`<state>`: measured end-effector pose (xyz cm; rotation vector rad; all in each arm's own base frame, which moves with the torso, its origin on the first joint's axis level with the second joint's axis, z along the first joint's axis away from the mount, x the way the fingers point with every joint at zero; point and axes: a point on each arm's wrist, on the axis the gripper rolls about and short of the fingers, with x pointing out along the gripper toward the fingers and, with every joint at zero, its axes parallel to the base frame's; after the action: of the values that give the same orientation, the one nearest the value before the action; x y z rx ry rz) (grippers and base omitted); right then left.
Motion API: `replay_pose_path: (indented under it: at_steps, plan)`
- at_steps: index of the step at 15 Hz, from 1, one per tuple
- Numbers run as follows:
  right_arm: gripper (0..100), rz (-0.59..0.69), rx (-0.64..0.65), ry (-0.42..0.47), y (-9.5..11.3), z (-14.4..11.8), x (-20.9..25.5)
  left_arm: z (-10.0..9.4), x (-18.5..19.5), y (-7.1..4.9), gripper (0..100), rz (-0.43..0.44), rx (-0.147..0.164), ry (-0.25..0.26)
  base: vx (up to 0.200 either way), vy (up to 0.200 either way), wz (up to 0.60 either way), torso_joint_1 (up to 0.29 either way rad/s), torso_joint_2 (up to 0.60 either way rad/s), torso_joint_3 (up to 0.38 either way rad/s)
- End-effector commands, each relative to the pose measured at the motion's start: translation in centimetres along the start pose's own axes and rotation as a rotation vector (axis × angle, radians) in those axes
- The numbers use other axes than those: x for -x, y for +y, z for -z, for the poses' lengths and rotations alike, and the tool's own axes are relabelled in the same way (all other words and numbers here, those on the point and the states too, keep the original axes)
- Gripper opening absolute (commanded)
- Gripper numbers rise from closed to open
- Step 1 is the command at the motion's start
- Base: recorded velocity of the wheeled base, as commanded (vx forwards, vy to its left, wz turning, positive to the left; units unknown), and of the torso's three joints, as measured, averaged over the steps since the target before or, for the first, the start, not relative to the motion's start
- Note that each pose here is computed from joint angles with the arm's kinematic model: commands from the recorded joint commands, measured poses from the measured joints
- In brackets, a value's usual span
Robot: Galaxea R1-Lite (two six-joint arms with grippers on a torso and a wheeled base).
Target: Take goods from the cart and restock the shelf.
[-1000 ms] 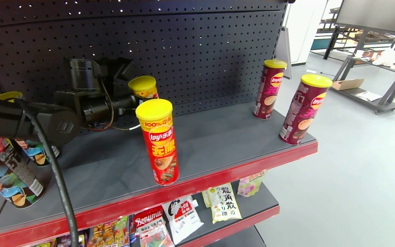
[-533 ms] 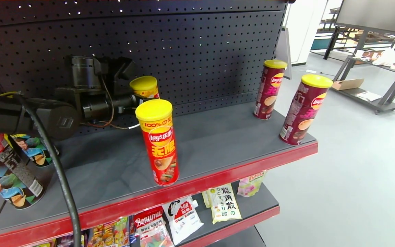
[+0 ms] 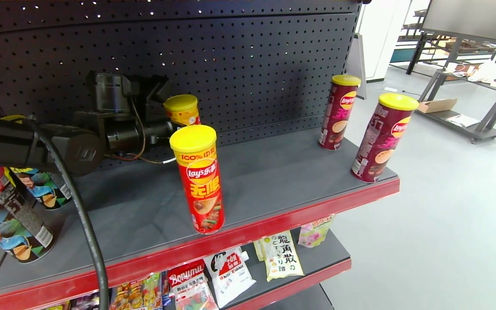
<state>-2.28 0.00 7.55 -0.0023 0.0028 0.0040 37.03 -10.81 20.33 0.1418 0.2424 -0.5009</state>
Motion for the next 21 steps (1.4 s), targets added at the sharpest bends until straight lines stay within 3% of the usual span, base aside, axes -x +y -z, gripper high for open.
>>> replay_pose_path:
  at_steps: [1, 9, 12, 15, 17, 19, 20, 21]
  plan:
    - [100, -0.001, 0.001, 0.000, 0.0, 0.0, 0.0, -0.4, 0.6, 0.0, 100, -0.005, -0.002, -0.015, 0.000, 0.000, 0.00, 0.000, 0.00, 0.000]
    - [100, -0.001, 0.001, 0.000, 0.0, 0.0, 0.0, 0.6, 5.7, 0.4, 100, -0.047, 0.016, 0.014, 0.000, 0.000, 0.00, 0.000, 0.00, 0.000]
    - [100, -0.001, 0.001, 0.000, 0.0, 0.0, 0.0, 1.4, 9.0, -0.1, 100, -0.062, 0.014, 0.024, 0.000, 0.000, 0.00, 0.000, 0.00, 0.000]
    - [100, -0.001, 0.001, -0.001, 0.0, 0.0, 0.0, 3.2, 16.6, -2.6, 100, -0.065, 0.006, 0.004, 0.000, 0.000, 0.00, 0.000, 0.00, 0.000]
    - [100, -0.001, 0.001, -0.001, 0.0, 0.0, 0.0, 5.5, 22.3, -4.5, 100, -0.053, 0.007, -0.017, 0.000, 0.000, 0.00, 0.000, 0.00, 0.000]
    - [100, -0.001, 0.001, 0.000, 0.0, 0.0, 0.0, 8.0, 27.7, -6.6, 100, 0.001, -0.005, -0.098, 0.000, 0.000, 0.00, 0.000, 0.00, 0.000]
    - [100, -0.001, 0.001, 0.002, 0.0, 0.0, 0.0, 9.4, 30.4, -7.6, 100, -0.018, 0.014, -0.151, 0.000, 0.000, 0.00, 0.000, 0.00, 0.000]
    - [100, -0.001, -0.001, -0.001, 0.0, 0.0, 0.0, 10.4, 31.7, -8.1, 100, -0.040, 0.017, -0.165, 0.000, 0.000, 0.00, 0.000, 0.00, 0.000]
